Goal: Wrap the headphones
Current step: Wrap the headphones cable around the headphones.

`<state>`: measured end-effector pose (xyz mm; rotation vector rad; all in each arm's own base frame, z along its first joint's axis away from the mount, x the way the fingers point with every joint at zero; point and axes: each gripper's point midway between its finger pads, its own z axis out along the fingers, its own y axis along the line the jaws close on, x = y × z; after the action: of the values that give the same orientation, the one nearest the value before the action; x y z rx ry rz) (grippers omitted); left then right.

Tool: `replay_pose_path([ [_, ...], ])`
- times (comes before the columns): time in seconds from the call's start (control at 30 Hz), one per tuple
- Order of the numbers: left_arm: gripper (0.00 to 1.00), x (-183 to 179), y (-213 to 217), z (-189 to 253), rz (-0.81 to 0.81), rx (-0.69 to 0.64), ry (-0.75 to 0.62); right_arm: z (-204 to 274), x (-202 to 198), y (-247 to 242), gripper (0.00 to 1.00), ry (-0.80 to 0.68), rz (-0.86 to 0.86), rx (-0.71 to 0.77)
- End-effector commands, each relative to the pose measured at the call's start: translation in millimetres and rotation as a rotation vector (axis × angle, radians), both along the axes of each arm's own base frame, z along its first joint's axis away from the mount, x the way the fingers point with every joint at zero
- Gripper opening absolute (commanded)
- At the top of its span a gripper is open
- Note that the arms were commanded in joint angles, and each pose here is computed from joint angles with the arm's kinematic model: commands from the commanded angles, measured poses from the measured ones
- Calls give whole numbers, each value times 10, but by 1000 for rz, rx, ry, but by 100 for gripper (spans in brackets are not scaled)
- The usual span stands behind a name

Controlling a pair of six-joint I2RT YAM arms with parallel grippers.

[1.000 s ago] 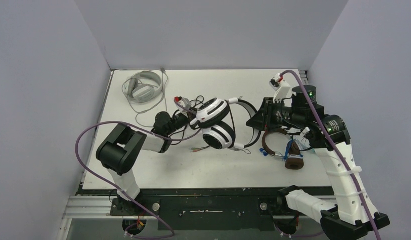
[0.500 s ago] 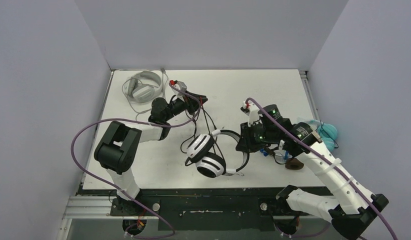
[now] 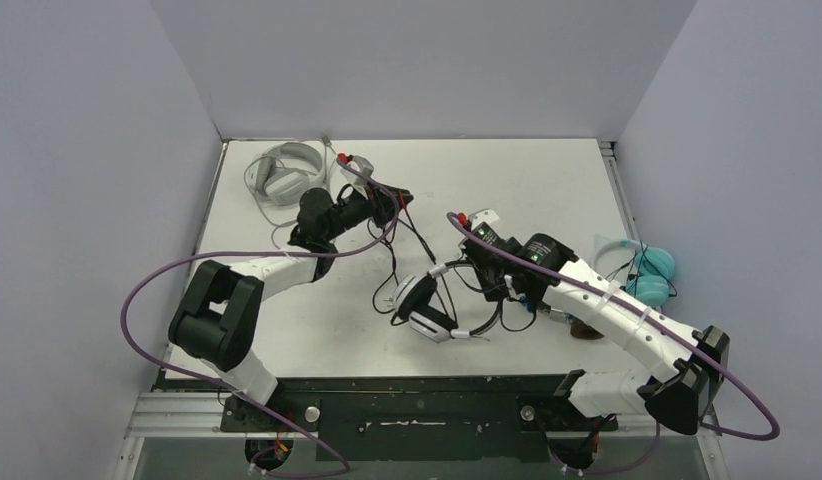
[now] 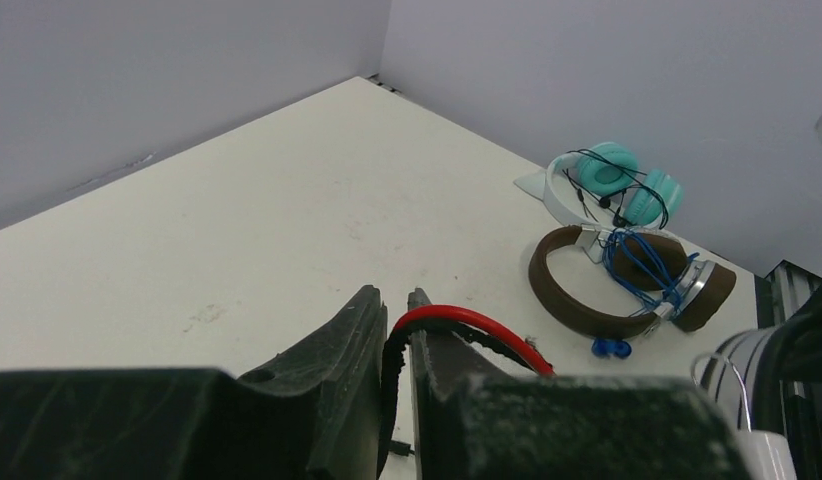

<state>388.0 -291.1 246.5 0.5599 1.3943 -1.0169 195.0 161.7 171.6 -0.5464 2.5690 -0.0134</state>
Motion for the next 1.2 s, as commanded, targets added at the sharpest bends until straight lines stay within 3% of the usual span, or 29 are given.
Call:
replay_pose_path([
  [0.0,15,-35,-64,162,43,33,-17,460,375,-256,0,-236,-170,-97],
  [0.23,20,-92,-162,31,81,144,32,733,623,-677,0,-411,-373,-274],
  [0.37,20,-209,-248,59,30,126,77,739,734,-791,0,-439,-434,-268],
  [0.53,20,-63,-193,1,104,158,151,737,748,-458,0,-434,-318,-133],
  [0.8,15,136,-100,-111,150,166,231,1021,619,-52,0,-432,-185,265],
  [0.93,15,129,-116,-189,130,156,250,1218,453,246,0,-416,-16,462],
  [1.0,14,119,-132,-199,114,148,267,1269,457,201,0,-439,-39,472],
  [1.17,13,16,-138,-207,96,110,297,1367,615,-310,0,-551,-300,369],
])
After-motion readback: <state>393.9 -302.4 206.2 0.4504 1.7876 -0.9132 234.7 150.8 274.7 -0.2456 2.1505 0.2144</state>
